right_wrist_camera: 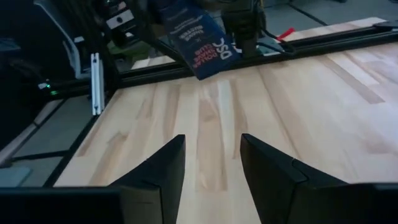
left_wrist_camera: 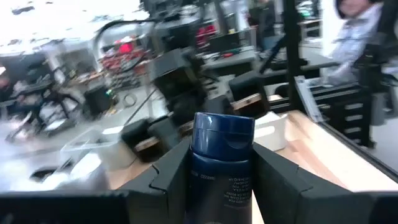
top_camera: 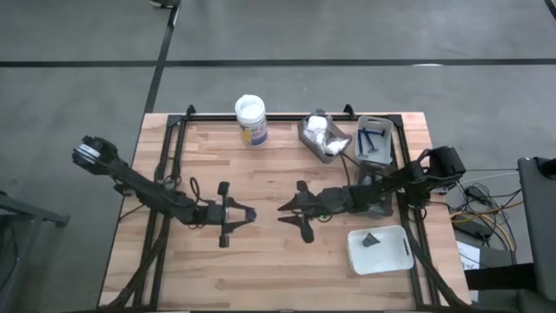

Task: Pick & Place Travel size toiletries
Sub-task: Put the blue shave cream into the white bin

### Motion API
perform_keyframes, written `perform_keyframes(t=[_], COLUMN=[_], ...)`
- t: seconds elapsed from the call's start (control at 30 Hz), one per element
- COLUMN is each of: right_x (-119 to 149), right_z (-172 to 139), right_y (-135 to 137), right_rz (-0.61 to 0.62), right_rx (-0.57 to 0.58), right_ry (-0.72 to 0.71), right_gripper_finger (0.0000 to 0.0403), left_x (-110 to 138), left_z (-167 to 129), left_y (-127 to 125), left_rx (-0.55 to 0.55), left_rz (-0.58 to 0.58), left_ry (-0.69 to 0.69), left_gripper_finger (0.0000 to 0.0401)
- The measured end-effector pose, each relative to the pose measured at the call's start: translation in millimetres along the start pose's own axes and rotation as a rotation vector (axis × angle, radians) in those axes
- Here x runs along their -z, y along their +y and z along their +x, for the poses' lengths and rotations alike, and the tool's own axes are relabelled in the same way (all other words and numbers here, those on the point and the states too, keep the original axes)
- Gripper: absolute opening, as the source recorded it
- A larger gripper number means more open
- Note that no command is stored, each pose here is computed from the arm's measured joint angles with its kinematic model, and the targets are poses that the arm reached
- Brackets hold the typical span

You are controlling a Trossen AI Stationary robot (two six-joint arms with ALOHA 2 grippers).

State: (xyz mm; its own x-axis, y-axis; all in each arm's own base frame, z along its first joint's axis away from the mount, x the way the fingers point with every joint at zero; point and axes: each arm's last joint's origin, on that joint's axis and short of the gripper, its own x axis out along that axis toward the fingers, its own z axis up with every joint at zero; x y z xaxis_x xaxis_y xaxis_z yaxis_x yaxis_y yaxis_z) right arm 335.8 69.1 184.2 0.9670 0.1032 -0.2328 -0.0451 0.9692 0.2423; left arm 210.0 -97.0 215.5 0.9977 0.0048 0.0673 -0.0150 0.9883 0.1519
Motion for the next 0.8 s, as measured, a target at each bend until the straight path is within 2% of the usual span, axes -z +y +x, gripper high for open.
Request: perform_keyframes(t=[0.2, 0.43, 0.67, 0.8], right_x=[-1.5, -0.7, -1.5, -4.2], right_z=[0.8, 0.6, 0.3, 0.1], right_y=[0.8, 4.7, 5.7, 7.8], right_rz=[0.001, -0.023, -0.049, -0.065], right_rx=[-0.012, -0.141, -0.169, -0.227], right_ry=[-0.002, 0.028, 0.022, 0.000], right_gripper_finger=[0.0133, 0.0126, 0.0160, 0.0189], left_x=[-4.7, -12.9, -29.9, -36.8], left_z=[19.3, 41.7, 54.3, 57.8], left_y=[-12.5, -26.9, -36.0, -35.9], left_rx=[0.083, 0.197, 0.389, 0.472], left_rz=[0.095, 0.213, 0.270, 0.278], left_ry=[-0.044, -0.094, -0.225, -0.282], left_gripper_finger=[0.0154, 0.0154, 0.0154, 0.0154])
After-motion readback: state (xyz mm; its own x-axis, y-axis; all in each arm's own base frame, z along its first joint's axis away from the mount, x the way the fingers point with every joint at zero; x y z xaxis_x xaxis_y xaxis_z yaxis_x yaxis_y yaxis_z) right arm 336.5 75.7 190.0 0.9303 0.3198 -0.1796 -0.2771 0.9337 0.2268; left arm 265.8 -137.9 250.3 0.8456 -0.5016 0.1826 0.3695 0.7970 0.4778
